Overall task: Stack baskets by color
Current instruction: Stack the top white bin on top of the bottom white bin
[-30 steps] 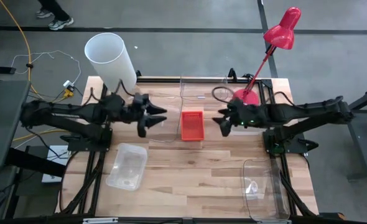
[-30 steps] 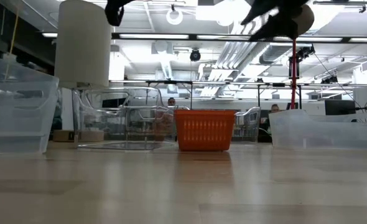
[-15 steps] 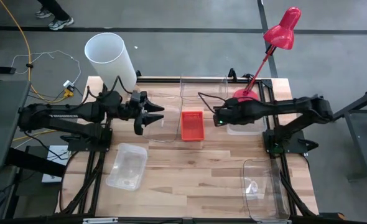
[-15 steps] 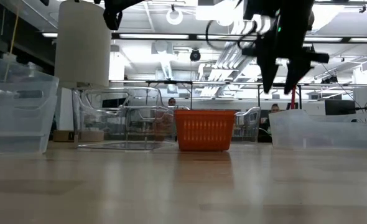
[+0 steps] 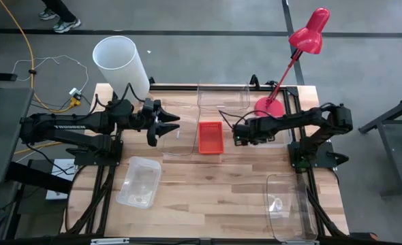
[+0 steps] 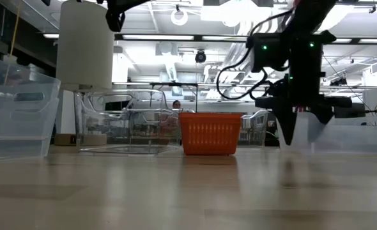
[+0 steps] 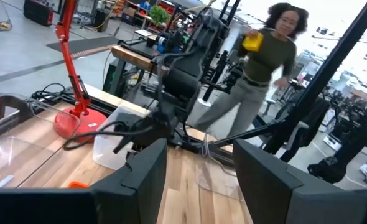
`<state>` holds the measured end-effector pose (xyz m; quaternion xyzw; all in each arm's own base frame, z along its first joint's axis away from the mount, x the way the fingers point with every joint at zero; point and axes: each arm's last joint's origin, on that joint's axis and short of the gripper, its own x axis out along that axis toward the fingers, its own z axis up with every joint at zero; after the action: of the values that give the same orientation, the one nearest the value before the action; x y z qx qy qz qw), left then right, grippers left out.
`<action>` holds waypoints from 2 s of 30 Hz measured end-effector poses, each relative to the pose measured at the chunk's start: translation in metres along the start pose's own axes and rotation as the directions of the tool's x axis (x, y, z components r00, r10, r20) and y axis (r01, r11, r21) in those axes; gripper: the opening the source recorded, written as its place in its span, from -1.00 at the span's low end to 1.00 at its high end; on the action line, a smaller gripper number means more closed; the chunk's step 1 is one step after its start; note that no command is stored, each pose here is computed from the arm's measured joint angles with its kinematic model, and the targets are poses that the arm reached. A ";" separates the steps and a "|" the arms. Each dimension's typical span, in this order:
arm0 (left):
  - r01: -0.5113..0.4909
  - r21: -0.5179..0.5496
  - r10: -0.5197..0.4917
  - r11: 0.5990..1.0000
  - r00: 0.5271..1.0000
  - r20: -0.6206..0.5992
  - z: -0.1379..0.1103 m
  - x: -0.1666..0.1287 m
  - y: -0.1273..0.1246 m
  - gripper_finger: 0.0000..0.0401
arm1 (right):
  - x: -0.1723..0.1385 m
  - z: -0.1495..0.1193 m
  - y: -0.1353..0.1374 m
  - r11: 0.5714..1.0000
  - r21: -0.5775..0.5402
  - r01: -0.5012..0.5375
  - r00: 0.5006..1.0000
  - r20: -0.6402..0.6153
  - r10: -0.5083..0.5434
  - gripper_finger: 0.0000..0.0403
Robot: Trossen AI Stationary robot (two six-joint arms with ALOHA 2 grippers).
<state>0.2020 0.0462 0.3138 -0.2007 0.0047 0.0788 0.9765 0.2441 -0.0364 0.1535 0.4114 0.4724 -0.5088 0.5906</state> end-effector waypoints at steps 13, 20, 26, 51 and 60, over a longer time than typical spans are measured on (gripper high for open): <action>-0.019 -0.010 0.019 1.000 1.000 0.008 0.000 0.000 0.001 -0.14 | 0.003 -0.007 0.000 1.000 0.021 -0.003 0.997 0.076 0.001 -0.45; 0.001 -0.019 -0.001 1.000 1.000 0.015 0.001 0.000 0.000 -0.14 | -0.020 -0.009 0.008 0.993 -0.094 -0.070 0.989 0.124 0.081 -0.95; 0.025 -0.011 -0.024 1.000 0.997 0.073 0.010 -0.008 -0.005 -0.14 | -0.097 -0.012 0.010 0.953 -0.230 -0.197 0.920 0.291 0.261 -0.98; -0.012 -0.009 0.013 1.000 0.990 0.142 0.015 -0.012 -0.006 -0.14 | -0.209 -0.119 0.165 0.163 -0.860 -0.483 0.491 -0.112 0.864 -1.00; -0.018 0.032 0.013 0.999 0.990 0.142 0.015 -0.012 -0.006 -0.14 | -0.194 -0.154 0.247 0.088 -0.926 -0.367 0.456 -0.096 0.885 -1.00</action>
<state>0.1907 0.0453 0.3307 -0.1785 -0.0621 0.1004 0.9768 0.4601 0.1889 0.3111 0.0708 0.2421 0.0460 0.9666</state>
